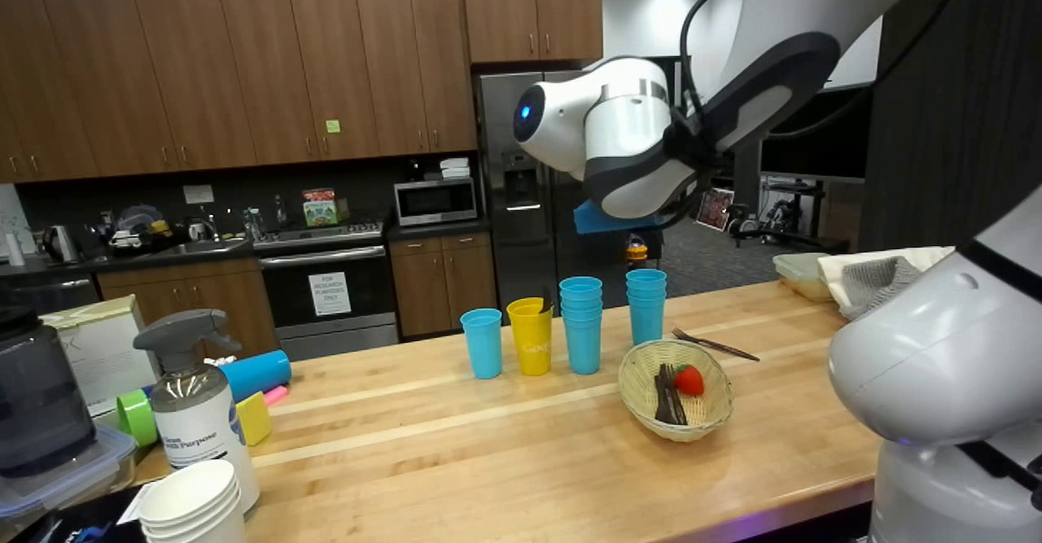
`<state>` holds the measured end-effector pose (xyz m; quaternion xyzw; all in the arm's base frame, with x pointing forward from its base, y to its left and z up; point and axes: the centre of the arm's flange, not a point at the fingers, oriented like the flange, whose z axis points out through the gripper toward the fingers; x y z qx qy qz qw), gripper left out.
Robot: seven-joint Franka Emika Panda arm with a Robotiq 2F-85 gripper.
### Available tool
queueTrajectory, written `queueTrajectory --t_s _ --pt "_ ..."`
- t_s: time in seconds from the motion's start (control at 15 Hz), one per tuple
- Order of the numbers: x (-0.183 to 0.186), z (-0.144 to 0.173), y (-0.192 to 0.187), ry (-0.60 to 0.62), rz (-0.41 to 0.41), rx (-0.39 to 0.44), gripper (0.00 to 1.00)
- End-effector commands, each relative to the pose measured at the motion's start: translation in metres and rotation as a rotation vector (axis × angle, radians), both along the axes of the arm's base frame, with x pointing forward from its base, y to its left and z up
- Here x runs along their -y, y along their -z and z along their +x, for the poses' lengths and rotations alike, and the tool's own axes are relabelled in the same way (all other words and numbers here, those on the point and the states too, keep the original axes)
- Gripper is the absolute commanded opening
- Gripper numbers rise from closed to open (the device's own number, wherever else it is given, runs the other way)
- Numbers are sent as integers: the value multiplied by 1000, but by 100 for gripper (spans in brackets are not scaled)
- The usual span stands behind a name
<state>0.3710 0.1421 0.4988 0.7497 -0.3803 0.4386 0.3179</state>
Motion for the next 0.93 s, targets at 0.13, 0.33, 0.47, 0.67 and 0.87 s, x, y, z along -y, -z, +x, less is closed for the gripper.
queueTrajectory --t_s 0.13,0.33,0.47,0.67,0.87 --pt "-16 44 0 105 -32 71 0" --pt "-25 64 -3 125 -72 108 0" --pt "-30 77 -1 138 -105 122 0" --pt "-39 92 12 160 -145 106 0" --pt "-31 109 26 206 -181 64 0"
